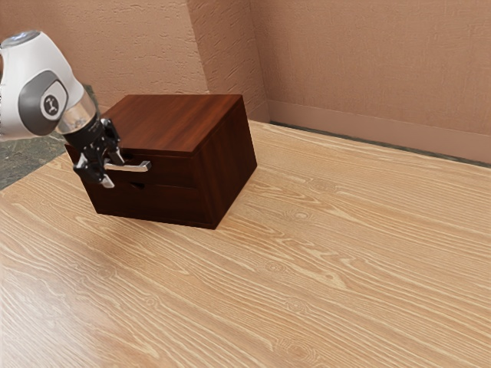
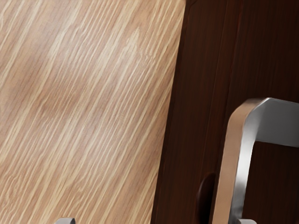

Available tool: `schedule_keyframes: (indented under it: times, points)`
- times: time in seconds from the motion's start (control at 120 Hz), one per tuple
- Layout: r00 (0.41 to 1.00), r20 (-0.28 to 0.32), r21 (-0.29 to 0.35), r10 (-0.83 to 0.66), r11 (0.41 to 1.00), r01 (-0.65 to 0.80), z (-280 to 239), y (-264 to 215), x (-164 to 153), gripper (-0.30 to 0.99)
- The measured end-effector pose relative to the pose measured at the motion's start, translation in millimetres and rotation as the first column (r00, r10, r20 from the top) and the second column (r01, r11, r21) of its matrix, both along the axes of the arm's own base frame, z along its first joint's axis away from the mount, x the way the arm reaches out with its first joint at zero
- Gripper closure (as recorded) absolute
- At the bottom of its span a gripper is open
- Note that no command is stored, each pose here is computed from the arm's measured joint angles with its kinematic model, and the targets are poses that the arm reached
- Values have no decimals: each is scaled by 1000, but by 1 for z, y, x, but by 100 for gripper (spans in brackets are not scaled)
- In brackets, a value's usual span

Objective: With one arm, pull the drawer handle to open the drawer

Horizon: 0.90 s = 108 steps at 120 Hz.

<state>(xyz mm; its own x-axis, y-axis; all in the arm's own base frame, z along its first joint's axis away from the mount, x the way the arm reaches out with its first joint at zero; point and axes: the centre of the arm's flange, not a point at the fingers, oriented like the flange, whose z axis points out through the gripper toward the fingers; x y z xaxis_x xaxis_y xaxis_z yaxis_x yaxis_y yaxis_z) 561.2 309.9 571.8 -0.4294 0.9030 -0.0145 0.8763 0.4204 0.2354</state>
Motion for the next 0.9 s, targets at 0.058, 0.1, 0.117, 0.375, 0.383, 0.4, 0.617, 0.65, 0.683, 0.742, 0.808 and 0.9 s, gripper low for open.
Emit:
schedule_keyframes:
  times: [0.058,0.1,0.117,0.375,0.383,0.4,0.617,0.65,0.683,0.742,0.808,0.9]
  points:
    - [1000,0,-1,6,1000,-6,-4,5,1,33]
    - [1000,3,1,8,1000,-8,-5,7,1,33]
    - [1000,4,1,8,1000,-8,-5,8,2,34]
    - [1000,6,9,0,1000,0,-8,3,-4,36]
    - [1000,6,9,0,1000,0,-7,2,-4,36]
    - [1000,7,11,-1,1000,1,-7,1,-5,36]
    - [1000,2,21,-6,1000,6,-12,-13,-24,37]
    - [1000,3,23,-4,1000,4,-12,-15,-28,37]
    - [1000,5,26,-4,1000,3,-12,-16,-31,37]
    - [1000,12,32,-3,999,2,-10,-18,-35,37]
    - [1000,18,39,-2,999,2,-7,-22,-41,37]
    - [1000,19,45,0,999,-1,-9,-27,-51,37]
